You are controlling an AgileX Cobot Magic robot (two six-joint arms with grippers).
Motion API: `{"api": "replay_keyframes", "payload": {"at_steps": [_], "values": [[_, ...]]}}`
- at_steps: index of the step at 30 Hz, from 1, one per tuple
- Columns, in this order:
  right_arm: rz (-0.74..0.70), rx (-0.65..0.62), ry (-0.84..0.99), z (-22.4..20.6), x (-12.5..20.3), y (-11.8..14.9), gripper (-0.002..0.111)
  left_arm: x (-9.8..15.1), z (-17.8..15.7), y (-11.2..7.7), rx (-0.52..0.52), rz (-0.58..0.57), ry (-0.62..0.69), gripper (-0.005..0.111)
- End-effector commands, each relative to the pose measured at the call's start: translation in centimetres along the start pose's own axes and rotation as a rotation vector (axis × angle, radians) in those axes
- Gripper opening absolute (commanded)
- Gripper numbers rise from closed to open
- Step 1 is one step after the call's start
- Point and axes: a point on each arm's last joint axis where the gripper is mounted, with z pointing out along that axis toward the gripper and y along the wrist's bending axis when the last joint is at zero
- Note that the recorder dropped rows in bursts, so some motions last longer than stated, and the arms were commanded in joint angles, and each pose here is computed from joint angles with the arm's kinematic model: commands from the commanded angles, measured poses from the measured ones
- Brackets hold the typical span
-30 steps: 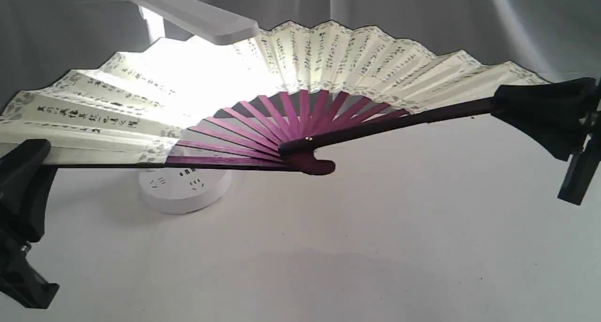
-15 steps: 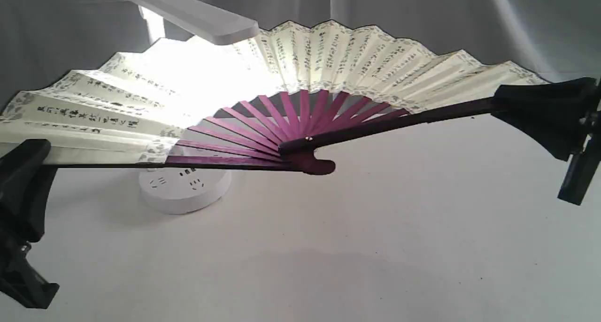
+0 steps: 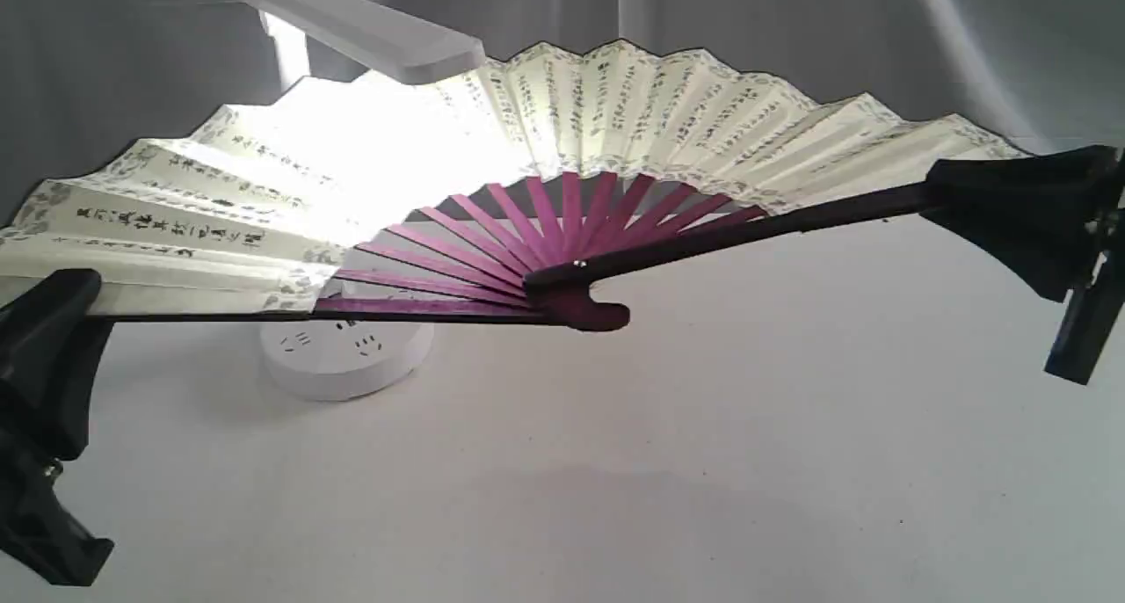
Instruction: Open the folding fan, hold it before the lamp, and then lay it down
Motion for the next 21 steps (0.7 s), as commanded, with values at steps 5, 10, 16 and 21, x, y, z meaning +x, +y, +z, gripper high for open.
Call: {"api": "replay_keyframes", "payload": {"at_steps": [5,10,16,21], "values": [[-0.030,0.089,-0.130,-0.6,-1.4,-0.8,0.000,-1.5,-0.3,-1.2,0.109,-0.104,-0.131,0.000],[-0.029,0.117,-0.131,-0.6,-1.4,-1.1,0.000,-1.3,0.0,-0.7,0.026,-0.050,-0.134,0.000],[-0.032,0.162,-0.144,-1.1,-1.6,-1.5,0.000,-0.5,0.7,-0.8,-0.021,-0.011,-0.123,0.000],[-0.028,0.187,-0.166,-1.1,-1.8,-1.7,0.000,0.2,1.6,-0.4,-0.044,0.013,-0.123,0.000]]}}
